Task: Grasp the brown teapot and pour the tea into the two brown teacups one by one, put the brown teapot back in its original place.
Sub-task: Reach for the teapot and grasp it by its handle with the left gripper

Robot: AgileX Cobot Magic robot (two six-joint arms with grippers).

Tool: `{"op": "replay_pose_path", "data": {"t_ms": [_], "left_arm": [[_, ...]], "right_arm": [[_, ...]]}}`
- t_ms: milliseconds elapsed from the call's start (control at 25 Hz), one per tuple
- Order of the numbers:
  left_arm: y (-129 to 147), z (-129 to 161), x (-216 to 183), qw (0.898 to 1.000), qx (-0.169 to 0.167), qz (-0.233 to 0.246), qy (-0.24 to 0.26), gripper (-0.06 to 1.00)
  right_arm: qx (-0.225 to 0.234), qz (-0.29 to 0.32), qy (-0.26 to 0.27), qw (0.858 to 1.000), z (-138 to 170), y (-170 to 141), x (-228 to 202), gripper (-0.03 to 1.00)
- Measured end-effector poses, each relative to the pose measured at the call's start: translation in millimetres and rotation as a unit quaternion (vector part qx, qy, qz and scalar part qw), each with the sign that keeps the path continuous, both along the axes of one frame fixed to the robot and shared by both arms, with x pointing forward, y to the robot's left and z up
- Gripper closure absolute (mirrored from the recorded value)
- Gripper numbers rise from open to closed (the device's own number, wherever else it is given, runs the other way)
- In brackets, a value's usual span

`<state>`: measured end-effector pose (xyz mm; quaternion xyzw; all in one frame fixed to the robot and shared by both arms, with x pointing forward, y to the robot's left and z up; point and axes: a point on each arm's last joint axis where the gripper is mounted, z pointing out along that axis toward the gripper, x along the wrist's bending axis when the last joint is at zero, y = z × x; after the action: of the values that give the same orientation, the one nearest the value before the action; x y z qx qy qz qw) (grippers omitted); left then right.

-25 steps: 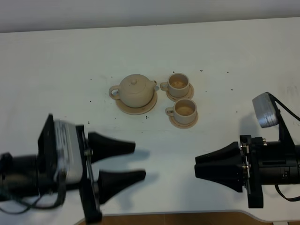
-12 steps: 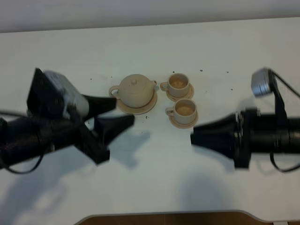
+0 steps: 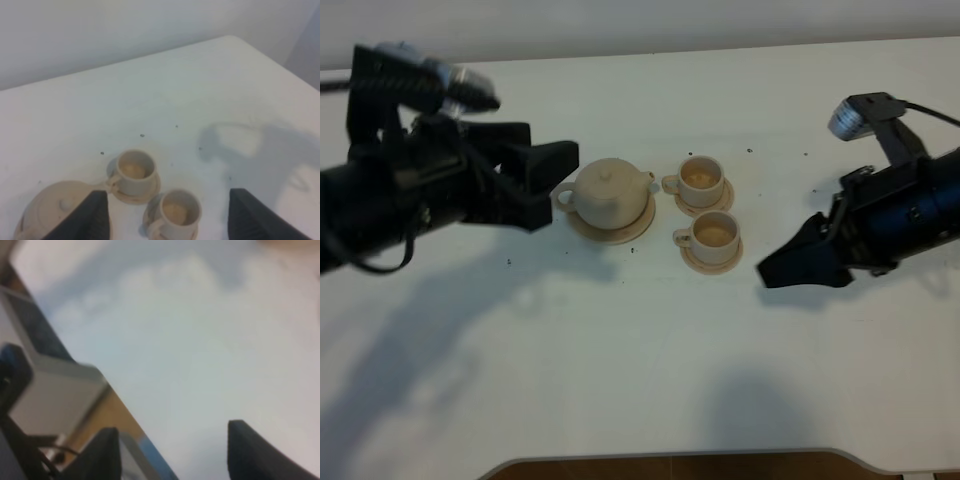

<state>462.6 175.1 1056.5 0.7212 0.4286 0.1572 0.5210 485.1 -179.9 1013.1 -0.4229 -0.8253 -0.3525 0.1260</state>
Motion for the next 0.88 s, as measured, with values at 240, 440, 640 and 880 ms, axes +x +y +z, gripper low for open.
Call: {"op": "replay_pose_path", "data": {"t_ms": [240, 440, 640, 880], "left_arm": [[-19.5, 3.3, 26.9, 0.996, 0.024, -0.051, 0.074, 0.43], [-29.9, 7.5, 49.6, 0.98, 0.087, -0.081, 0.157, 0.43], [-33.3, 10.1, 72.8, 0.962, 0.163, -0.092, 0.201, 0.43], [-44.5, 6.8, 101.5, 0.949, 0.194, -0.11, 0.224, 0.43]], "right_arm": [[-0.089, -0.044, 0.0, 0.995, 26.9, -18.9, -19.0, 0.48], [-0.125, -0.064, -0.012, 0.99, 57.5, -34.2, -53.5, 0.51], [-0.146, -0.09, -0.036, 0.984, 75.4, -50.0, -95.3, 0.52], [-0.186, -0.154, -0.083, 0.967, 71.6, -74.6, -143.1, 0.52]]}}
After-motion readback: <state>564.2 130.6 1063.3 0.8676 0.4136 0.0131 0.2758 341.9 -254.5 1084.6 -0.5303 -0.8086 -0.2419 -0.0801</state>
